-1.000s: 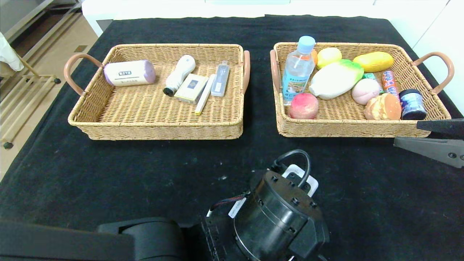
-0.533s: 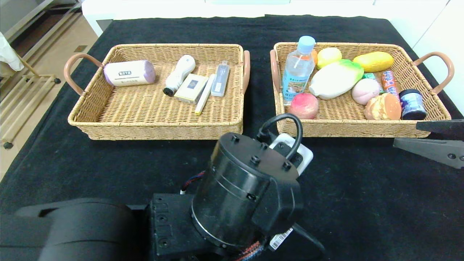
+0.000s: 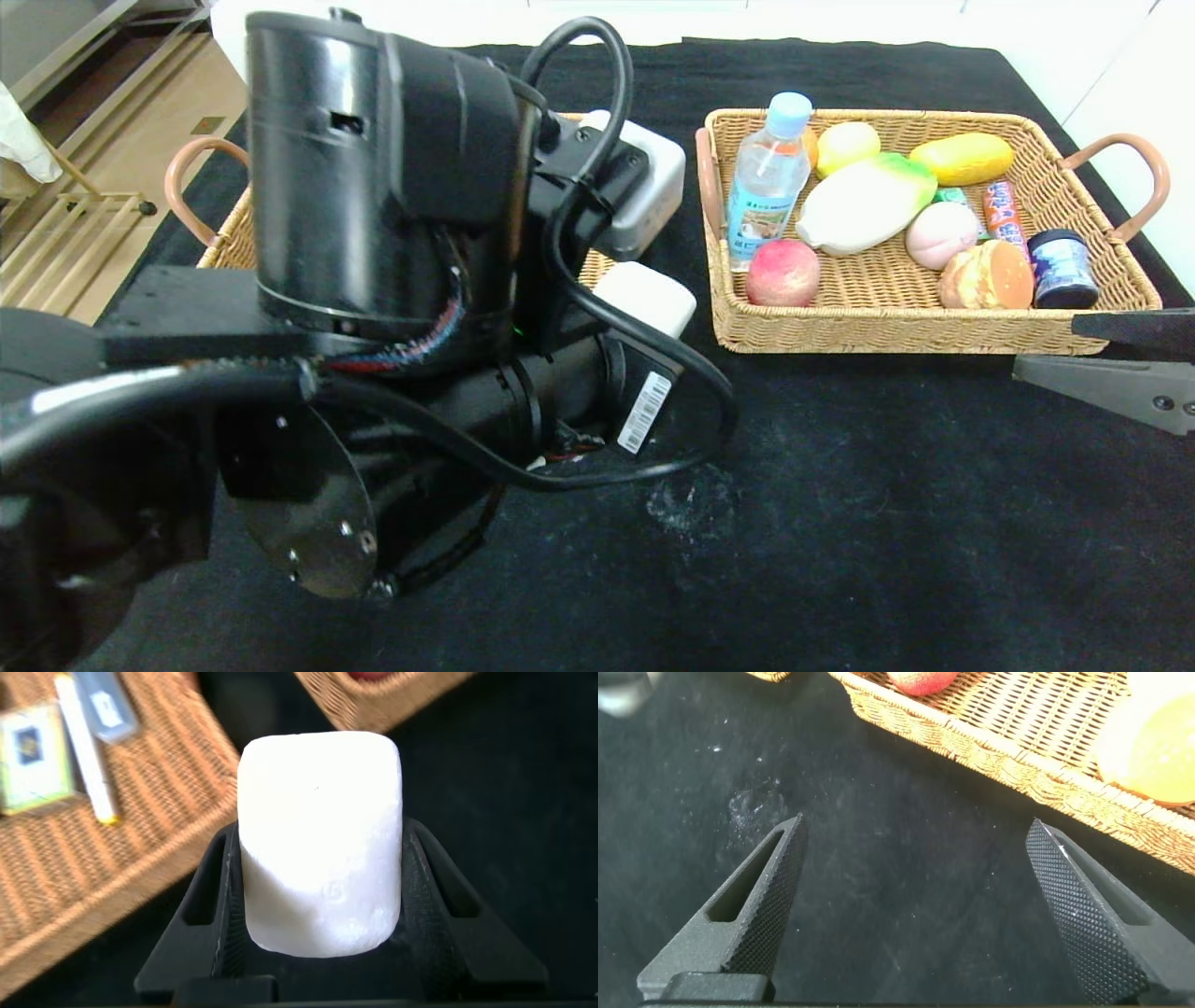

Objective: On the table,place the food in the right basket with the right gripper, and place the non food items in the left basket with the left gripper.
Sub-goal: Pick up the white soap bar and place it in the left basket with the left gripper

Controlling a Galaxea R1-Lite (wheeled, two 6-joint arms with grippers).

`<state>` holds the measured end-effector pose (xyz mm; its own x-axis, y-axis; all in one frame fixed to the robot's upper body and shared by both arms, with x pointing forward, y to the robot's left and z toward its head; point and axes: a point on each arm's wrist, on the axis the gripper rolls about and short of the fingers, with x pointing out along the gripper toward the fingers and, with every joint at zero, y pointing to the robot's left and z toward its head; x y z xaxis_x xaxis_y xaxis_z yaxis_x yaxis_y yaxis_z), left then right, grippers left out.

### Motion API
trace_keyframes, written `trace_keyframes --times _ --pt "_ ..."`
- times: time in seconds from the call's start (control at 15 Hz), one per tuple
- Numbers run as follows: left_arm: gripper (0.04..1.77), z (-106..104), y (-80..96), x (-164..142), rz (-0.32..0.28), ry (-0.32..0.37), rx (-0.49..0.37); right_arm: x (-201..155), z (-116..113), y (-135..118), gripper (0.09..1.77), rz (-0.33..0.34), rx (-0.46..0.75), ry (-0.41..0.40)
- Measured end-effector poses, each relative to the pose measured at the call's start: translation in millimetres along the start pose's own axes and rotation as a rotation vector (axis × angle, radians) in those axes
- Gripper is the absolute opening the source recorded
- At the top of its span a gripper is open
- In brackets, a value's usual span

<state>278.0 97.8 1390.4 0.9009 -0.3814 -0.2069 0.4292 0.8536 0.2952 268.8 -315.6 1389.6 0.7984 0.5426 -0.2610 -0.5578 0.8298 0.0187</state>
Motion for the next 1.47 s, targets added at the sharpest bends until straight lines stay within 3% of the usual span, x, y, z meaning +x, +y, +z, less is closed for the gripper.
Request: trace_keyframes --times 0.73,1.47 --pt "0.99 22 99.4 9 0.069 -0.104 -0.057 0 0 0 1.71 0.000 0.000 -0.001" --pt "0.99 8 167.3 19 0.098 -0.095 -0.083 -2 1 1 1.71 -0.001 -0.001 -0.005"
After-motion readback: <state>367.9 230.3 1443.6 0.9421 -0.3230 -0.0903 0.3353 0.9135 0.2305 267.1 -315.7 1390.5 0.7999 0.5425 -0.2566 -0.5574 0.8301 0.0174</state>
